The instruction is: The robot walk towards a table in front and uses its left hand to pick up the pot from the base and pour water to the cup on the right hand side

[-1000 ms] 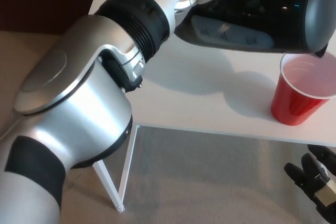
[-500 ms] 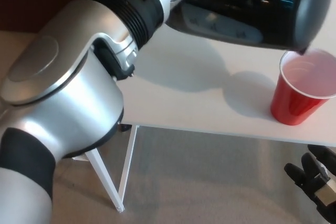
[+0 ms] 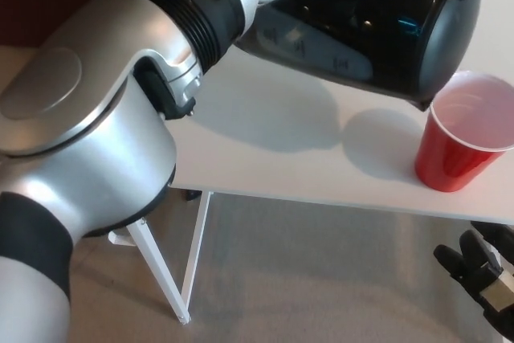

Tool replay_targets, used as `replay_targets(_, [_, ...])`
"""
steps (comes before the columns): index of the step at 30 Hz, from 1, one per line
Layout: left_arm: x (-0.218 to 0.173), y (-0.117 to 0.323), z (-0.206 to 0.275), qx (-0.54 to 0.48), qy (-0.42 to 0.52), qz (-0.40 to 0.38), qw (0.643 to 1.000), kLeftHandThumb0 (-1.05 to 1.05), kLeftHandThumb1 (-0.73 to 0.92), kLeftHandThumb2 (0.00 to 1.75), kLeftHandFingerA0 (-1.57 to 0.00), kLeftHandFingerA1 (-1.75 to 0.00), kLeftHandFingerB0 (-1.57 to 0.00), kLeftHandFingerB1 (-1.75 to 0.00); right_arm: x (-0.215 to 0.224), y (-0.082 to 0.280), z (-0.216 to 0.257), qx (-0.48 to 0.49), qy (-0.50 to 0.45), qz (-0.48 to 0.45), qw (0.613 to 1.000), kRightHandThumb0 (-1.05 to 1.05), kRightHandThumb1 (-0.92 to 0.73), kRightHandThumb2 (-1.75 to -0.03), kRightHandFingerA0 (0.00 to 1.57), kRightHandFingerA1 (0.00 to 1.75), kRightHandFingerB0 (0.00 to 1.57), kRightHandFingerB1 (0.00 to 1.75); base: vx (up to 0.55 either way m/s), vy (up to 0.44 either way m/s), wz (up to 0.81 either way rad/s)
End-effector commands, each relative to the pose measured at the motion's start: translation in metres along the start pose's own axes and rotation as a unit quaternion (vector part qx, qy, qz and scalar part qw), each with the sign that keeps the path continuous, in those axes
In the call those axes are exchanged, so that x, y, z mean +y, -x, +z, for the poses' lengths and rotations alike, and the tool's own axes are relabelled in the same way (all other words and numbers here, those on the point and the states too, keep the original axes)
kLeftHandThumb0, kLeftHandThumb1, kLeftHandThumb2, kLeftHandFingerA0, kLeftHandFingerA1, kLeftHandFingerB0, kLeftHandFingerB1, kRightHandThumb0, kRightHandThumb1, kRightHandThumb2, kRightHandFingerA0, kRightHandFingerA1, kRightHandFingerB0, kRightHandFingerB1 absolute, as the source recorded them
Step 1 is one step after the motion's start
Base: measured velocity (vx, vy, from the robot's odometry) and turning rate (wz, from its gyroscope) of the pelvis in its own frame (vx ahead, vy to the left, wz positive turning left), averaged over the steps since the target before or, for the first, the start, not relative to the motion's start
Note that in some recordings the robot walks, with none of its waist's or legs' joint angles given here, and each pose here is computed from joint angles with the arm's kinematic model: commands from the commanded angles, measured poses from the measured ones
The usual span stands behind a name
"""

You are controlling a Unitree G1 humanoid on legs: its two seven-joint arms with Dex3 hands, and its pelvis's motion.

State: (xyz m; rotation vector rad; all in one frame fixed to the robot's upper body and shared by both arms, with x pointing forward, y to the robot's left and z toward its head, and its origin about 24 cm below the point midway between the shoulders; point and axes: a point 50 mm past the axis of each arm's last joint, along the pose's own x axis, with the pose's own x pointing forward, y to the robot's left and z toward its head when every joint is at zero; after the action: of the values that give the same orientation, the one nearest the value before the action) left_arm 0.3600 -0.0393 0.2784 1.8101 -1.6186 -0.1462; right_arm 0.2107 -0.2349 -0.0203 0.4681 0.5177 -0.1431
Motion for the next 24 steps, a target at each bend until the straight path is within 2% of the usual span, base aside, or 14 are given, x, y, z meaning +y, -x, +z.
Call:
replay_targets(1, [0.006, -0.002, -0.004, -0.001, -0.02, 0.012, 1.0, -0.41, 0.53, 0.56, -0.98, -1.69, -0.85, -1.17, -0.002, 0.0, 0.004, -0.003, 0.008, -0.003, 1.0, -0.37, -0.67, -0.61, 0.26, 0.51, 0.16, 0.36, 0.0, 0.0, 0.0])
replay_targets(3, [0.005, -0.002, 0.0, 0.006, 0.0, 0.034, 0.999, -0.4, 0.53, 0.56, -0.99, -1.67, -0.88, -1.16, -0.003, -0.001, 0.004, -0.004, 0.004, -0.003, 1.0, -0.35, -0.66, -0.63, 0.27, 0.54, 0.16, 0.36, 0.0, 0.0, 0.0])
replay_targets(4, [0.005, -0.003, 0.002, 0.007, 0.001, 0.036, 0.999, -0.37, 0.55, 0.58, -0.94, -1.75, -0.83, -1.3, -0.002, -0.001, 0.004, -0.004, 0.004, -0.005, 1.0, -0.34, -0.67, -0.62, 0.28, 0.55, 0.17, 0.37, 0.0, 0.0, 0.0])
replay_targets(5, [0.005, -0.003, 0.002, 0.008, 0.001, 0.037, 0.999, -0.34, 0.55, 0.58, -0.93, -1.74, -0.84, -1.24, -0.002, -0.001, 0.004, -0.004, 0.003, -0.004, 1.0, -0.3, -0.47, -0.98, 0.24, 0.6, 0.07, 0.5, 0.0, 0.0, 0.0])
replay_targets(6, [0.005, -0.004, 0.001, 0.011, 0.0, 0.037, 0.999, -0.37, 0.52, 0.58, -0.93, -1.74, -0.85, -1.29, -0.002, -0.001, 0.004, -0.004, 0.003, -0.002, 1.0, -0.35, -0.66, -0.64, 0.25, 0.54, 0.16, 0.38, 0.0, 0.0, 0.0])
replay_targets(9, [0.007, -0.005, -0.002, 0.015, -0.014, 0.043, 0.999, -0.42, 0.52, 0.6, -0.97, -1.74, -0.85, -1.35, -0.001, -0.001, 0.005, -0.004, 0.007, 0.001, 1.0, -0.36, -0.68, -0.63, 0.26, 0.53, 0.17, 0.38, 0.0, 0.0, 0.0])
replay_targets(14, [0.01, -0.006, -0.01, 0.025, -0.022, 0.042, 0.999, -0.38, 0.49, 0.58, -0.95, -1.73, -0.83, -1.3, -0.002, -0.001, 0.005, -0.002, 0.008, -0.001, 1.0, -0.36, -0.67, -0.63, 0.26, 0.52, 0.16, 0.36, 0.0, 0.0, 0.0])
replay_targets(15, [0.012, -0.006, -0.014, 0.026, -0.026, 0.049, 0.998, -0.38, 0.48, 0.58, -0.96, -1.71, -0.83, -1.28, -0.002, -0.001, 0.005, -0.002, 0.002, 0.0, 1.0, -0.3, -0.48, -0.98, 0.24, 0.6, 0.07, 0.5, 0.0, 0.0, 0.0])
replay_targets(16, [0.013, -0.006, -0.015, 0.027, -0.027, 0.052, 0.998, -0.4, 0.47, 0.59, -0.97, -1.69, -0.85, -1.26, -0.002, -0.001, 0.004, -0.002, 0.002, 0.0, 1.0, -0.36, -0.68, -0.62, 0.25, 0.54, 0.17, 0.36, 0.0, 0.0, 0.0])
replay_targets(20, [0.014, -0.006, -0.016, 0.027, -0.015, 0.06, 0.998, -0.35, 0.49, 0.6, -0.98, -1.69, -0.86, -1.24, -0.003, 0.0, 0.002, 0.0, 0.006, 0.002, 1.0, -0.35, -0.67, -0.63, 0.23, 0.5, 0.16, 0.37, 0.0, 0.0, 0.0])
replay_targets(21, [0.015, -0.007, -0.016, 0.028, -0.011, 0.052, 0.998, -0.33, 0.52, 0.56, -1.01, -1.66, -0.86, -1.13, -0.003, 0.0, 0.001, 0.002, 0.003, 0.003, 1.0, -0.34, -0.67, -0.63, 0.23, 0.49, 0.15, 0.36, 0.0, 0.0, 0.0])
replay_targets(22, [0.014, -0.008, -0.015, 0.029, -0.014, 0.049, 0.998, -0.35, 0.37, 0.84, -1.29, -1.38, -0.9, -1.03, -0.003, 0.001, 0.0, 0.003, 0.003, 0.003, 1.0, -0.35, -0.67, -0.62, 0.22, 0.47, 0.15, 0.35, 0.0, 0.0, 0.0])
replay_targets(23, [0.014, -0.008, -0.014, 0.029, -0.016, 0.047, 0.998, -0.35, 0.37, 0.84, -1.29, -1.38, -0.9, -1.03, -0.003, 0.001, 0.0, 0.003, 0.003, 0.003, 1.0, -0.35, -0.67, -0.62, 0.22, 0.47, 0.15, 0.35, 0.0, 0.0, 0.0])
replay_targets(24, [0.014, -0.008, -0.012, 0.03, -0.014, 0.044, 0.999, -0.37, 0.5, 0.59, -0.98, -1.7, -0.84, -1.22, -0.005, 0.001, -0.001, 0.006, 0.002, 0.0, 1.0, -0.36, -0.65, -0.61, 0.23, 0.48, 0.15, 0.35, 0.0, 0.0, 0.0])
